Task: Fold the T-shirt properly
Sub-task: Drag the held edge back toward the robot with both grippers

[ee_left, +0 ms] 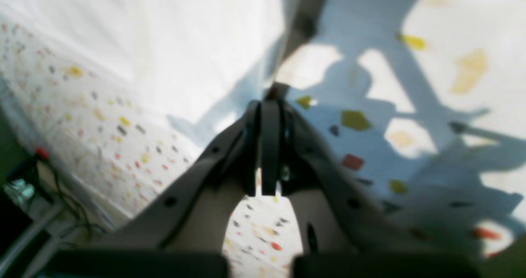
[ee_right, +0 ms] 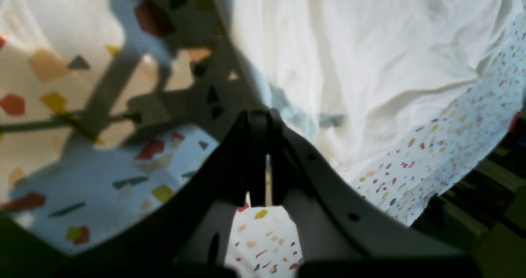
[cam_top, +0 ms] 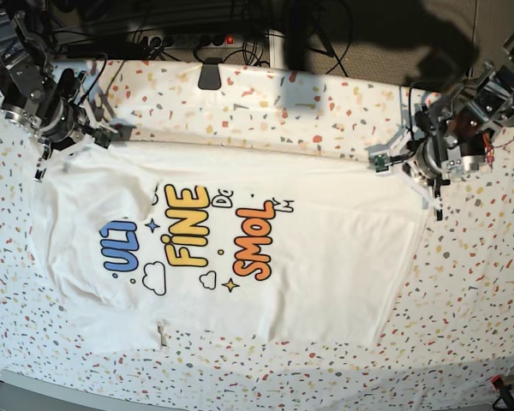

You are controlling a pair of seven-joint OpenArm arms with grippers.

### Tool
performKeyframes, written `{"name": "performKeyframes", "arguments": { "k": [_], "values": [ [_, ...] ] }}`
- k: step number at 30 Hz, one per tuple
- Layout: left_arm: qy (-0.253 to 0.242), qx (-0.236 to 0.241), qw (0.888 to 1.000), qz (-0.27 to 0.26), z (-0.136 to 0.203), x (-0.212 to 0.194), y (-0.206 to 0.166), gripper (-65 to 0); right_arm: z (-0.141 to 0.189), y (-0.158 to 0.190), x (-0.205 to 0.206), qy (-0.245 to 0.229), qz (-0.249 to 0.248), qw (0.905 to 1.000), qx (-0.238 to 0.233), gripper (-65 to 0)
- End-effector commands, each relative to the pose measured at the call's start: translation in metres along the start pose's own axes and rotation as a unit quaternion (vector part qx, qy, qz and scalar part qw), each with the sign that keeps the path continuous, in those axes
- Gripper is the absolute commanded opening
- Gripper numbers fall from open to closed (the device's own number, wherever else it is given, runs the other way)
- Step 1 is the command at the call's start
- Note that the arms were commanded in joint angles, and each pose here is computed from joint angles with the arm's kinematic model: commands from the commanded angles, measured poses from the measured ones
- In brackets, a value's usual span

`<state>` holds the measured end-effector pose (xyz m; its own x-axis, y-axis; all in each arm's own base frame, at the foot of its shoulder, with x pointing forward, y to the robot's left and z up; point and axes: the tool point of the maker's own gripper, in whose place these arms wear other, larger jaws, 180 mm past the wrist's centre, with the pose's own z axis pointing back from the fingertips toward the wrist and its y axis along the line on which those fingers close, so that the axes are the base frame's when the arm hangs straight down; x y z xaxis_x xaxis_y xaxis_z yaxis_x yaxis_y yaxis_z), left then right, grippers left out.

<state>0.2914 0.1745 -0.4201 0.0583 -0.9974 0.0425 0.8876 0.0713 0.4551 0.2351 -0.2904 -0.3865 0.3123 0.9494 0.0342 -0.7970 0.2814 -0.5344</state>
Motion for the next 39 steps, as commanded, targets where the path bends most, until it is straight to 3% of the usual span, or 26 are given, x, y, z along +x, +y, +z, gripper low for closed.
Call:
{"name": "performKeyframes", "arguments": {
  "k": [1, 5, 9, 18, 31, 39],
  "values": [
    [0.008, 0.019, 1.000, 0.000, 0.007, -0.005, 0.010, -65.0, 0.006, -0.014, -0.007, 0.011, 0.005, 0.9998, -0.017, -65.0],
    [0.010, 0.011, 1.000, -0.004, 0.011, -0.001, -0.005, -65.0, 0.014, -0.006, -0.009, 0.010, -0.008, 0.9999, 0.002, -65.0],
    [0.013, 0.002, 1.000, -0.006, 0.010, -0.002, -0.015, -65.0, 0.023, -0.002, -0.017, 0.023, 0.000, 0.9997, -0.004, -65.0],
    [0.033, -0.032, 0.999, -0.005, 0.009, -0.010, -0.051, -65.0, 0.029, 0.036, -0.033, 0.050, 0.021, 0.9978, 0.037, -65.0],
    [0.009, -0.067, 0.997, -0.024, 0.031, 0.011, -0.105, -65.0, 0.032, 0.042, -0.045, 0.071, 0.035, 0.9959, 0.045, -65.0],
    [0.009, -0.047, 0.999, -0.008, 0.047, 0.020, -0.114, -65.0, 0.036, 0.036, -0.049, 0.075, 0.053, 0.9949, 0.042, -65.0]
  ]
}}
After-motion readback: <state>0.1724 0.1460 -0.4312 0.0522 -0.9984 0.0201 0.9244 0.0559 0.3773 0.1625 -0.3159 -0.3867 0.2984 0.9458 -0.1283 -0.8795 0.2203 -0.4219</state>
